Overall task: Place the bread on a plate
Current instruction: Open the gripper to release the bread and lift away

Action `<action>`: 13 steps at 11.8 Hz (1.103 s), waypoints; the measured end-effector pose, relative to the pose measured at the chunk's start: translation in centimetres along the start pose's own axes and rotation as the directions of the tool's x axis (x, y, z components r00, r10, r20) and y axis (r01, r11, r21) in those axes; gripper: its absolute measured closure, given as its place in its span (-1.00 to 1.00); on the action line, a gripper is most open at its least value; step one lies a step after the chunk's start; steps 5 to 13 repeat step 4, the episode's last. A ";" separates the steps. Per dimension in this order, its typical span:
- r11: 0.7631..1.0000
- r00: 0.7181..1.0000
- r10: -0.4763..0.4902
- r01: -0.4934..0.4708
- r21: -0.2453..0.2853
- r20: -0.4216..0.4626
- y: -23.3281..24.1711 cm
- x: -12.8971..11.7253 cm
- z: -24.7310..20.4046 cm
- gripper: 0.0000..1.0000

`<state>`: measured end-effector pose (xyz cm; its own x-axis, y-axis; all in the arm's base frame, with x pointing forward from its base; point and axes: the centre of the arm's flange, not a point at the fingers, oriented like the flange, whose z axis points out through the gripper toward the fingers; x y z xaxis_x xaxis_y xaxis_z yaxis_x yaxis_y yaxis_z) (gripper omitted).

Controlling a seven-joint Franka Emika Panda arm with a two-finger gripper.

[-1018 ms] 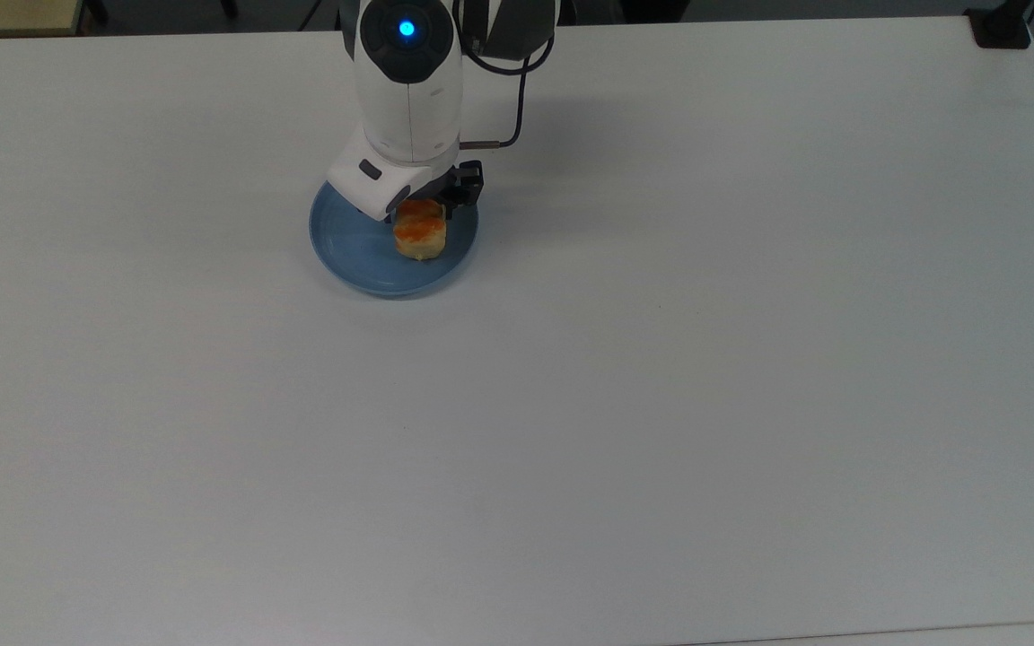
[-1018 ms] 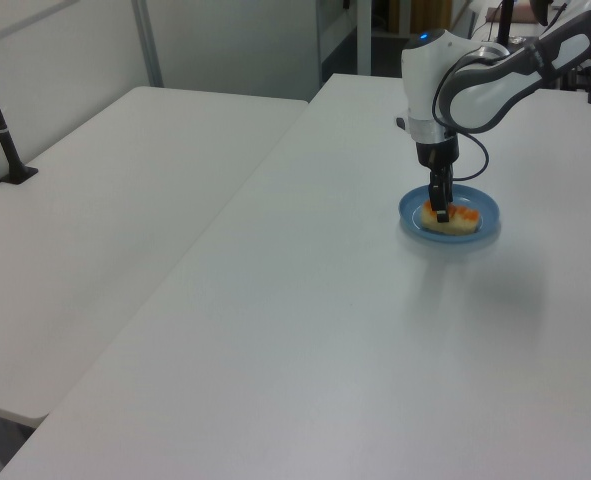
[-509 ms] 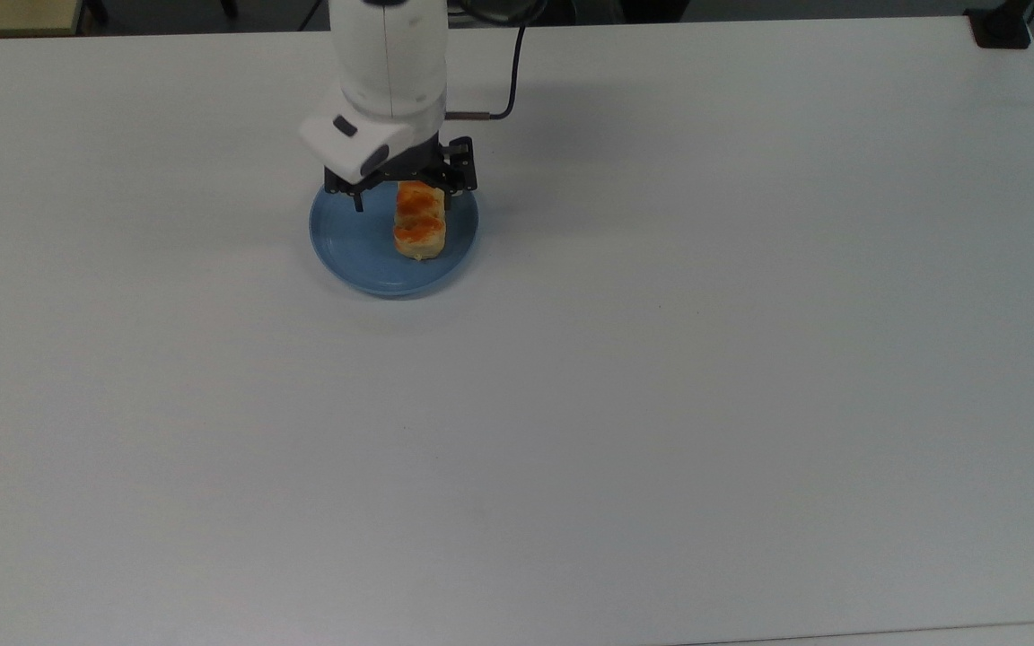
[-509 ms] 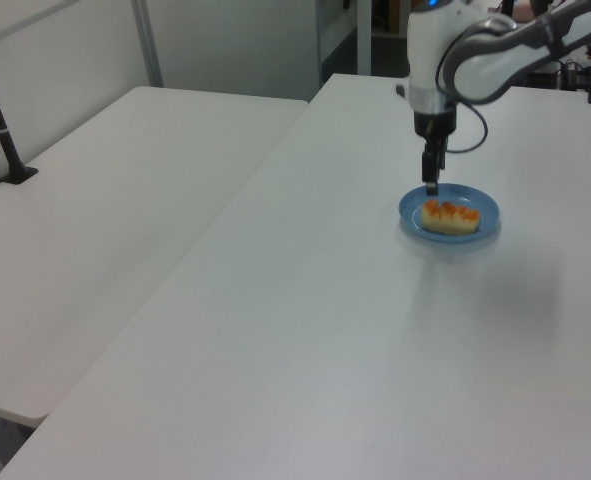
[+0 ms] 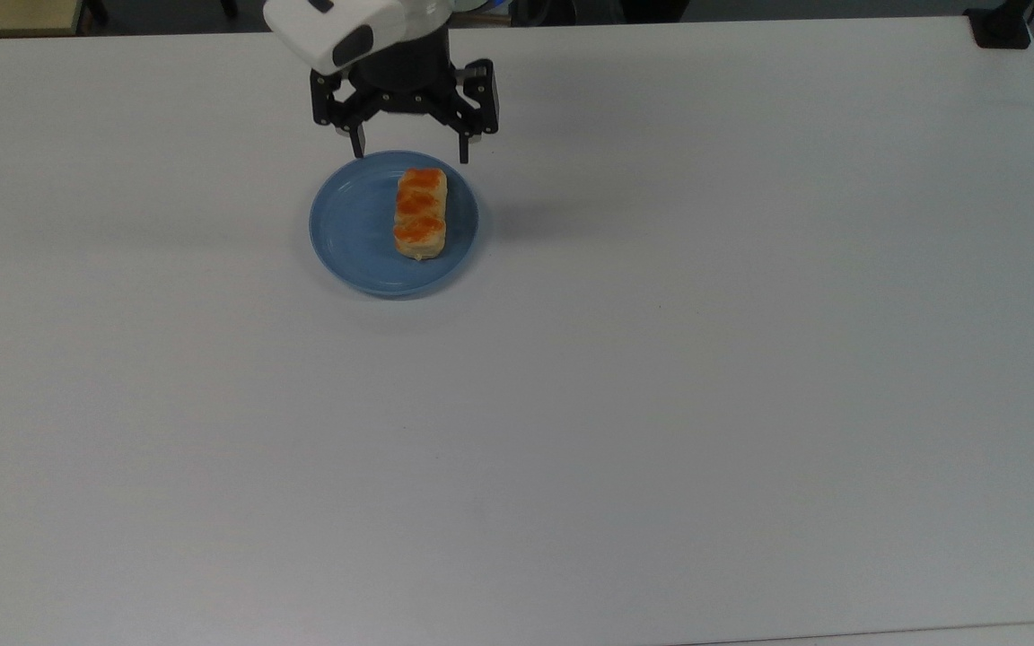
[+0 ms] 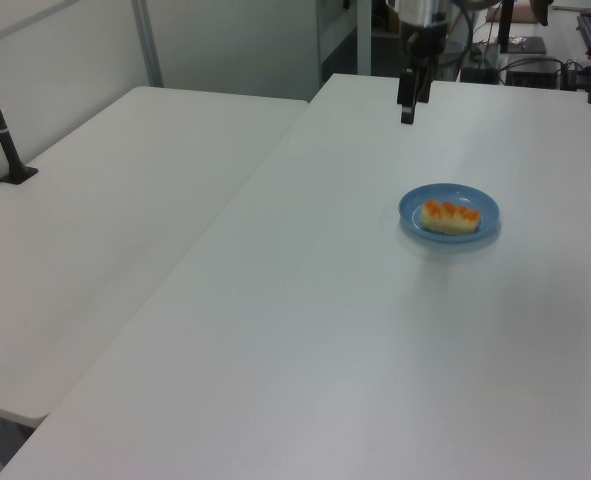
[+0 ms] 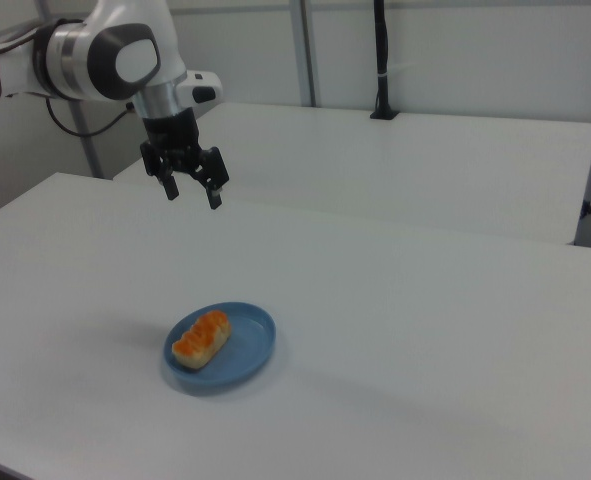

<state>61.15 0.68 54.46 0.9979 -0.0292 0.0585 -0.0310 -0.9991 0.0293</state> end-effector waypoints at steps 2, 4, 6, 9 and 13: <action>1.000 1.000 0.008 -0.008 0.000 -0.004 0.2 0.1 -1.3 -1.00; 1.000 1.000 0.016 -0.016 -0.002 0.014 0.4 -0.1 -1.9 -1.00; 1.000 1.000 0.016 -0.016 -0.002 0.014 0.4 -0.1 -1.9 -1.00; 1.000 1.000 0.016 -0.016 -0.002 0.014 0.4 -0.1 -1.9 -1.00; 1.000 1.000 0.016 -0.016 -0.002 0.014 0.4 -0.1 -1.9 -1.00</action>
